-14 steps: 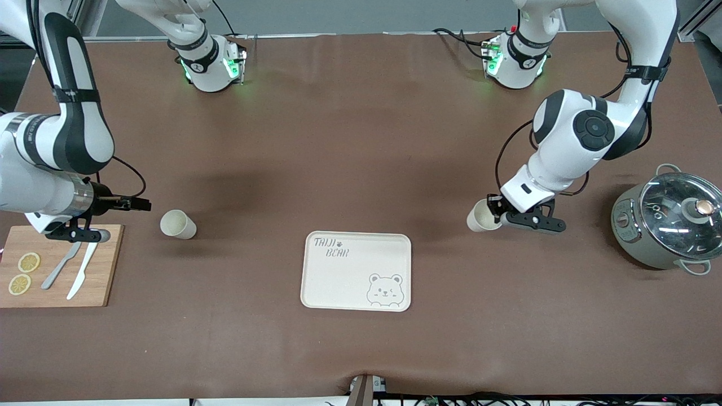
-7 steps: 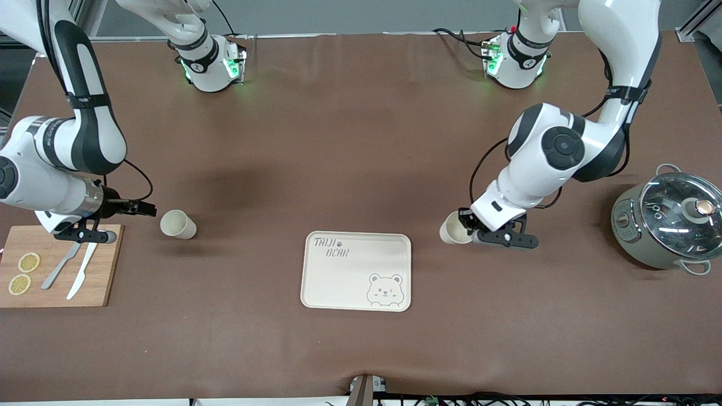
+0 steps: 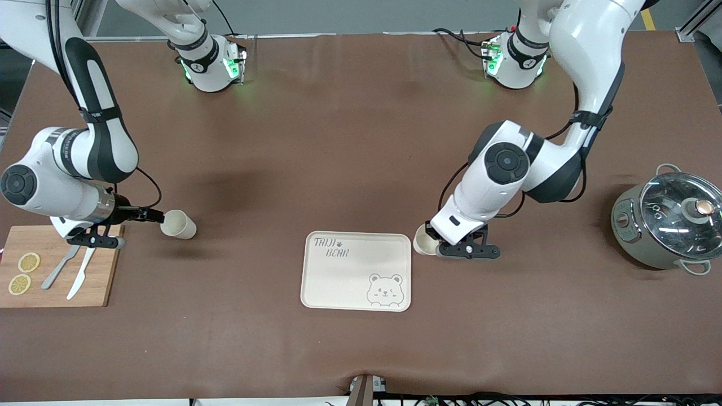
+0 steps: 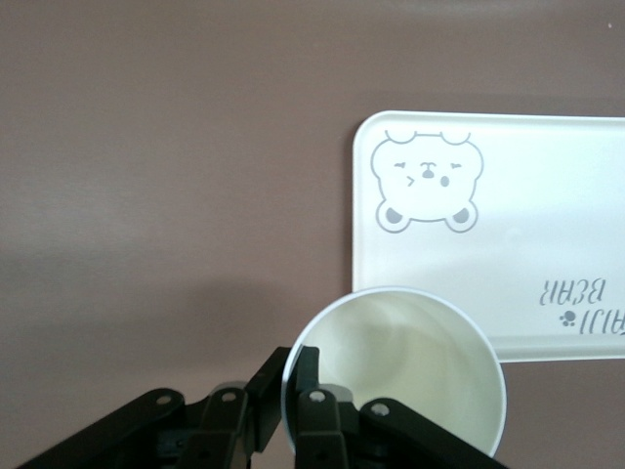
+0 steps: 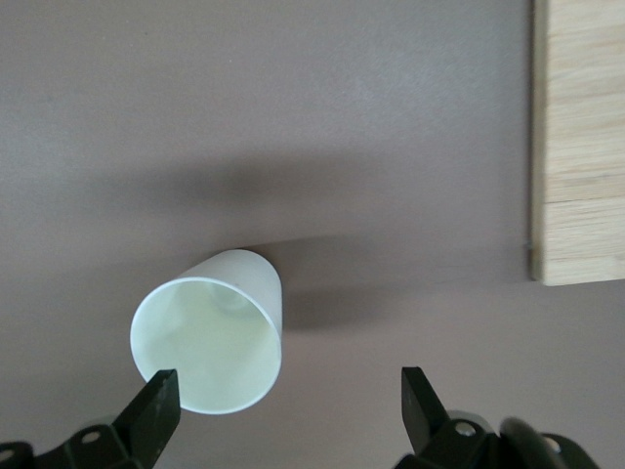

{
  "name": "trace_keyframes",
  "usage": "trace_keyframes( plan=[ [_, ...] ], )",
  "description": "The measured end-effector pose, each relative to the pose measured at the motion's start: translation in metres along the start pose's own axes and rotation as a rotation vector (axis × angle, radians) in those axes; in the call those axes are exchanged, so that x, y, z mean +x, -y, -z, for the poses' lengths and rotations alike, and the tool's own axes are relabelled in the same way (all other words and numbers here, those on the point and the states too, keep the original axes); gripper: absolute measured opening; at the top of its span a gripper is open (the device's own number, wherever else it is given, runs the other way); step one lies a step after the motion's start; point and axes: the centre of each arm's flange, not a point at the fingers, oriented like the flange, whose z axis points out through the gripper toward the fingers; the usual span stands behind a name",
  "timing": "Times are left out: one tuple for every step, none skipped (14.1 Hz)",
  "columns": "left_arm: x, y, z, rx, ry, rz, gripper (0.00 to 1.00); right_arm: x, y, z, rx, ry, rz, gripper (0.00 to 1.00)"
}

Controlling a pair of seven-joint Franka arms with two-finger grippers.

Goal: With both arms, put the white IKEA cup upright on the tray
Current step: 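Lower the cup onto the tray while the right gripper grasps the other cup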

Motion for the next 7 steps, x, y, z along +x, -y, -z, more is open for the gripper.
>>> trace_keyframes(
  plan=[
    [0.002, -0.005, -0.004, 0.0, 0.0, 0.008, 0.09, 0.0, 0.0, -0.002, 0.006, 0.001, -0.005, 1.0],
    [0.003, -0.01, -0.01, 0.006, -0.002, 0.014, 0.09, 0.001, 0.0, -0.004, 0.009, 0.0, -0.007, 1.0],
    [0.003, -0.016, -0.016, 0.019, -0.006, 0.019, 0.09, 0.001, 0.0, -0.006, 0.009, -0.004, -0.008, 0.98],
    [0.003, -0.024, -0.024, 0.036, -0.012, 0.023, 0.09, 0.001, 0.0, -0.01, 0.008, -0.008, -0.009, 0.96],
    [0.001, -0.034, -0.032, 0.055, -0.017, 0.027, 0.09, 0.001, 0.0, -0.013, 0.007, -0.007, -0.009, 0.96],
    [-0.002, -0.043, -0.04, 0.068, -0.02, 0.033, 0.09, 0.0, 0.0, -0.016, 0.008, -0.004, -0.01, 0.9],
    [-0.004, -0.052, -0.047, 0.074, -0.021, 0.041, 0.09, 0.0, 0.0, -0.019, 0.009, -0.003, -0.011, 0.85]
  ],
)
